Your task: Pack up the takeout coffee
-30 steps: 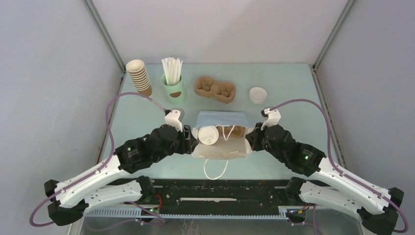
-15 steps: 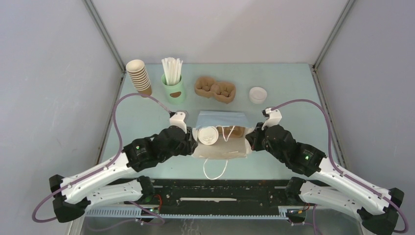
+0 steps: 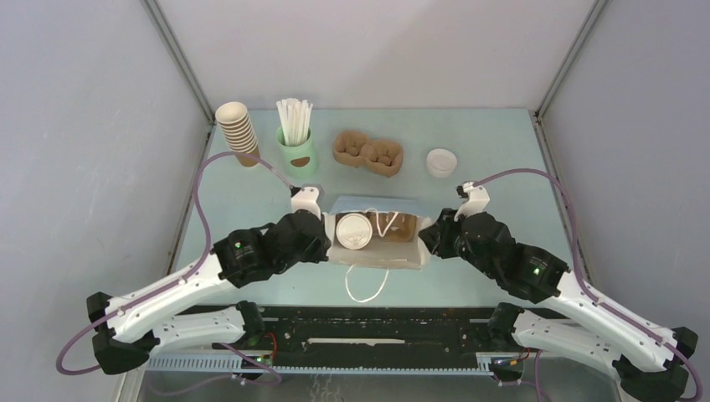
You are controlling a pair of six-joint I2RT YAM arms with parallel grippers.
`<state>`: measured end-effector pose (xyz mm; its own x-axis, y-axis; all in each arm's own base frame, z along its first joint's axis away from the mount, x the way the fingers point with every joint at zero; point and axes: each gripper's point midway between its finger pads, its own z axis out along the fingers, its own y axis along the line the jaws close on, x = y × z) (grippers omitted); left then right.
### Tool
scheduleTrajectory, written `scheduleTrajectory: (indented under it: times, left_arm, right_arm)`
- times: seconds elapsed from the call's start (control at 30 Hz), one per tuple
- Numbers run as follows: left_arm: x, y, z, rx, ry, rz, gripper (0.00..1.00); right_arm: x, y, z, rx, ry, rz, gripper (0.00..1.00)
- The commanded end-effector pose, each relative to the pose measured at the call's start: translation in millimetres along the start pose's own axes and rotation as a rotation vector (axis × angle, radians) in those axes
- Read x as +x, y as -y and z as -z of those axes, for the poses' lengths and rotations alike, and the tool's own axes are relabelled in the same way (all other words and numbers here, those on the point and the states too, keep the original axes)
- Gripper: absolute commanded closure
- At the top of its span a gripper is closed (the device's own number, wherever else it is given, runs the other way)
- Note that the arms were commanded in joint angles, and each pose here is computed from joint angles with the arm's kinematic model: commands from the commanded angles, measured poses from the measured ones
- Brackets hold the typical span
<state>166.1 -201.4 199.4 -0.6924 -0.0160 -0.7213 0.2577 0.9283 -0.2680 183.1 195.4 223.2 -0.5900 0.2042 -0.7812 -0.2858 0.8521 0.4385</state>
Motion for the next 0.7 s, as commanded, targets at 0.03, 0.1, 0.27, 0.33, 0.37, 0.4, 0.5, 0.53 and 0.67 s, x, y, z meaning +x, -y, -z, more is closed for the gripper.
scheduleTrajectory:
  times: [0.03, 0.1, 0.27, 0.33, 0.37, 0.4, 0.5, 0.53, 0.67]
  left_arm:
    - [-32.2, 11.9, 18.4, 0.000, 0.038, 0.079, 0.97]
    - [-36.0, 13.4, 20.4, -0.008, 0.027, 0.083, 0.97]
    - [-39.4, 17.5, 18.0, 0.014, -0.021, 0.178, 0.97]
    - [-38.7, 20.2, 17.2, 0.042, -0.059, 0.229, 0.97]
    - [-40.1, 19.4, 17.3, 0.048, -0.068, 0.256, 0.97]
    - [-41.3, 18.0, 17.0, 0.050, -0.076, 0.282, 0.97]
    - [-44.6, 13.4, 15.9, 0.058, -0.096, 0.358, 0.96]
    - [-44.7, 12.7, 14.7, 0.063, -0.109, 0.383, 0.96]
    - [-44.9, 13.5, 11.5, 0.108, -0.166, 0.490, 0.94]
  right_arm:
    - [-18.7, -14.5, 18.3, -0.060, 0.020, 0.011, 0.59]
    - [-23.0, -20.7, 24.8, -0.090, 0.016, 0.028, 0.52]
    - [-47.6, -30.3, 50.7, -0.127, 0.048, 0.066, 0.34]
    - [-64.7, -31.4, 65.6, -0.124, 0.081, 0.090, 0.24]
    - [-74.0, -31.7, 72.7, -0.119, 0.099, 0.103, 0.21]
    - [-86.3, -33.2, 82.4, -0.119, 0.125, 0.114, 0.19]
    - [-104.3, -27.4, 96.2, -0.089, 0.177, 0.153, 0.17]
    - [-107.8, -25.0, 98.6, -0.080, 0.193, 0.162, 0.16]
    - [-110.5, -16.4, 101.2, -0.049, 0.213, 0.175, 0.15]
